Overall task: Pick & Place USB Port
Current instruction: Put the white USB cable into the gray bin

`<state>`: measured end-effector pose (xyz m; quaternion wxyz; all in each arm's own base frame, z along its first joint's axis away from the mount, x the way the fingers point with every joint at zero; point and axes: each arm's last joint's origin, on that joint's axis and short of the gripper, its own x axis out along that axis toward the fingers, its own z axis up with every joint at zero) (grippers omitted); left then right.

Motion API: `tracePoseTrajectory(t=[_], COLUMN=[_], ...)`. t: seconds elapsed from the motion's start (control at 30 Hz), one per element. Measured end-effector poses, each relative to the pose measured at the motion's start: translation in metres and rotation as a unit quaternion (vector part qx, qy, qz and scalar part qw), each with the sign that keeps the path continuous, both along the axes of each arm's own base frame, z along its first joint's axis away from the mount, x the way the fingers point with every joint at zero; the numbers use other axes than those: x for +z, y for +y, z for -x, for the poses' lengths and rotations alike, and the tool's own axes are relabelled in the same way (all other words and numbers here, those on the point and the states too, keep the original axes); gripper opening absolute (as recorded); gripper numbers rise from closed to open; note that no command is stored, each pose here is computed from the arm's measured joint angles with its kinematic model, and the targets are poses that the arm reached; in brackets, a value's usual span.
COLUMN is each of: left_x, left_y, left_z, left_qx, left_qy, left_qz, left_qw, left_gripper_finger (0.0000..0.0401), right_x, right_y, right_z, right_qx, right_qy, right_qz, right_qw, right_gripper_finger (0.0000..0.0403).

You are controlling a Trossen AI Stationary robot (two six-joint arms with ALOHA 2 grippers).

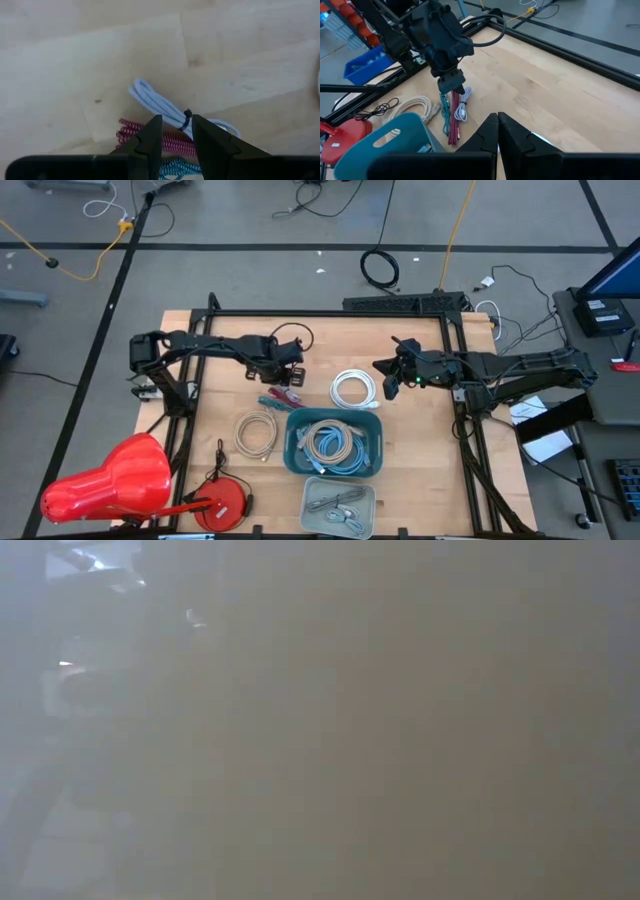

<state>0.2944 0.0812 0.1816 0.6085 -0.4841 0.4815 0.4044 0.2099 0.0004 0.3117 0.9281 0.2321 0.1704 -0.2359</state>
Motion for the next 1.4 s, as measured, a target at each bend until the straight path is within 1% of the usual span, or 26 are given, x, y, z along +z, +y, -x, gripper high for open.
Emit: tracePoseTrajectory(t=[0.03, 0.07, 0.1, 0.13, 0.17, 0.23, 0.27, 0.37, 0.43, 0.5, 0.6, 0.67, 0.73, 0.8, 0.97, 1.2, 1.33, 1.4], left_x=[0.0, 0.0, 0.001, 0.002, 0.002, 0.003, 0.003, -0.004, -0.011, -0.015, -0.017, -0.016, -0.016, -0.016, -0.014, -0.001, 0.009, 0.012], left_y=[0.0, 0.001, 0.002, 0.002, -0.001, -0.006, -0.008, -0.012, -0.013, -0.014, -0.016, -0.014, -0.012, -0.01, -0.01, -0.028, -0.034, -0.035], left_z=[0.0, -0.001, -0.003, -0.006, -0.009, -0.012, -0.013, -0.013, -0.009, -0.003, 0.004, 0.006, 0.006, 0.006, 0.004, -0.002, -0.011, -0.016], left_qx=[-0.007, -0.026, -0.064, -0.12, -0.177, -0.263, -0.296, -0.382, -0.435, -0.491, -0.546, -0.567, -0.574, -0.577, -0.57, -0.595, -0.609, -0.611], left_qy=[0.0, -0.005, -0.009, -0.014, -0.013, -0.007, -0.008, -0.014, 0.016, 0.05, 0.093, 0.112, 0.124, 0.125, 0.127, 0.125, 0.11, 0.099], left_qz=[-0.006, -0.02, -0.043, -0.076, -0.106, -0.139, -0.141, -0.108, -0.09, -0.074, -0.068, -0.082, -0.093, -0.097, -0.112, -0.105, -0.131, -0.145], left_qw=[1.0, 0.999, 0.997, 0.99, 0.978, 0.955, 0.945, 0.918, 0.896, 0.866, 0.83, 0.812, 0.804, 0.802, 0.804, 0.787, 0.774, 0.772], left_gripper_finger=[0.0106, 0.0106, 0.0106, 0.0106, 0.0106, 0.0106, 0.0106, 0.0106, 0.0106, 0.0106, 0.0106, 0.0106, 0.0106, 0.0106, 0.0106, 0.0106, 0.0106, 0.0106], right_x=[0.0, 0.0, 0.0, 0.0, 0.0, 0.0, 0.0, 0.0, 0.0, 0.0, 0.0, 0.0, 0.001, 0.002, 0.002, 0.002, 0.002, 0.002], right_y=[0.0, 0.0, 0.0, 0.0, 0.0, 0.0, 0.0, 0.0, 0.0, 0.0, 0.0, 0.0, -0.001, -0.002, -0.003, -0.003, -0.003, -0.003], right_z=[0.0, 0.0, 0.0, 0.0, 0.0, 0.0, 0.0, 0.0, 0.0, 0.0, 0.0, 0.0, 0.0, -0.001, -0.001, -0.001, -0.001, -0.001], right_qx=[0.0, 0.0, 0.001, 0.002, 0.002, 0.003, 0.003, 0.003, 0.004, 0.002, 0.002, 0.0, -0.002, -0.003, -0.002, -0.002, -0.002, -0.005], right_qy=[0.0, 0.0, 0.001, 0.002, 0.002, 0.002, 0.002, 0.002, 0.002, 0.001, 0.001, 0.0, -0.004, -0.007, -0.008, -0.007, -0.007, -0.008], right_qz=[0.0, 0.001, 0.002, 0.004, 0.004, 0.005, 0.005, 0.005, 0.003, 0.0, 0.001, 0.002, 0.002, 0.004, 0.008, 0.007, 0.008, 0.009], right_qw=[1.0, 1.0, 1.0, 1.0, 1.0, 1.0, 1.0, 1.0, 1.0, 1.0, 1.0, 1.0, 1.0, 1.0, 1.0, 1.0, 1.0, 1.0], right_gripper_finger=[0.0, 0.0, 0.0, 0.0, 0.0, 0.0, 0.0, 0.0, 0.0, 0.0, 0.0, 0.0, 0.0, 0.0, 0.0, 0.0, 0.0, 0.0])
